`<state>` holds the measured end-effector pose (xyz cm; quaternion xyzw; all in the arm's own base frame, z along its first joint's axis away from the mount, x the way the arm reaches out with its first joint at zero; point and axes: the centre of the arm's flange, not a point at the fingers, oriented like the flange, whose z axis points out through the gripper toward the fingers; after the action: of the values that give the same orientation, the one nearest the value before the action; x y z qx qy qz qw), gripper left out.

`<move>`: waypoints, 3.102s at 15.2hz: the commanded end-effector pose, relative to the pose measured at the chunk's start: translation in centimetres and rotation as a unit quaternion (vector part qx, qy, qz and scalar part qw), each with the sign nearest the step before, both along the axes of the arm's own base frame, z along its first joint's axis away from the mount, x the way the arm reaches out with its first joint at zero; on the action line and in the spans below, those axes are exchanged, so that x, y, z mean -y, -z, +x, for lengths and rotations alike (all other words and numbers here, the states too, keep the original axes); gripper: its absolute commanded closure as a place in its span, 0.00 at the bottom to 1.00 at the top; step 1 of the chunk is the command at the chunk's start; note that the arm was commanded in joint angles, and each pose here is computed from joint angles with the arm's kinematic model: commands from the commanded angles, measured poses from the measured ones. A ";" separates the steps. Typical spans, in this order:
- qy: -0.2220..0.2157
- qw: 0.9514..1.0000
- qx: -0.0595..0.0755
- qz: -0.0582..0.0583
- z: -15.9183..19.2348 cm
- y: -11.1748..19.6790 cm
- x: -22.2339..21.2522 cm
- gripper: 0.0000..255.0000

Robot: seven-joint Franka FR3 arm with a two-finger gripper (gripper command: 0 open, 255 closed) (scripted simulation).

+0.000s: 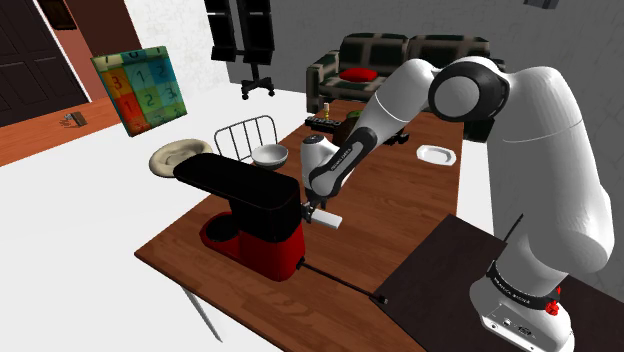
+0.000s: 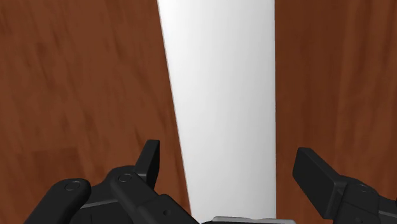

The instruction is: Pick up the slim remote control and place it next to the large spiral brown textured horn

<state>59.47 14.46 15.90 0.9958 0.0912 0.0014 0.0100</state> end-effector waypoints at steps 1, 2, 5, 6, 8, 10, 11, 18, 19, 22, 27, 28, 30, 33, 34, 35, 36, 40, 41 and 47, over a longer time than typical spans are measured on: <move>0.000 1.000 0.000 0.000 0.0 0.0 0.0 0.00; 0.000 1.000 0.000 0.000 0.0 0.0 0.0 0.00; 0.000 1.000 0.000 0.000 0.0 0.0 0.0 1.00; 0.000 1.000 0.000 0.000 0.0 0.0 0.0 1.00; 0.000 1.000 0.000 0.000 0.0 0.0 0.0 1.00; 0.000 1.000 0.000 0.000 0.0 0.0 0.0 1.00; 0.000 1.000 0.000 0.000 0.0 0.0 0.0 1.00; 0.000 1.000 0.000 0.000 0.0 -2.6 0.0 1.00; 0.000 1.000 0.000 0.000 0.0 -3.2 0.0 1.00; 0.000 1.000 0.000 0.000 0.0 -4.7 0.0 1.00; 0.000 1.000 0.000 0.000 0.0 -7.4 0.0 1.00; 0.000 1.000 0.000 0.000 0.0 -7.9 0.0 1.00; 0.000 1.000 0.000 0.000 0.0 -9.0 0.0 1.00; 0.000 1.000 0.000 0.000 0.0 -10.5 0.0 1.00; 0.000 1.000 0.000 0.000 0.0 -11.1 0.0 1.00; 0.000 1.000 0.000 0.000 0.0 -11.6 0.0 1.00; 0.000 1.000 0.000 0.000 0.0 -12.1 0.0 1.00; 0.000 1.000 0.000 0.000 0.0 -14.2 0.0 1.00; 0.000 1.000 0.000 0.000 0.0 -14.8 0.0 1.00; 0.000 1.000 0.000 0.000 0.0 -17.9 0.0 1.00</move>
<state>59.38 14.53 33.29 0.9958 0.0912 0.0015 0.0099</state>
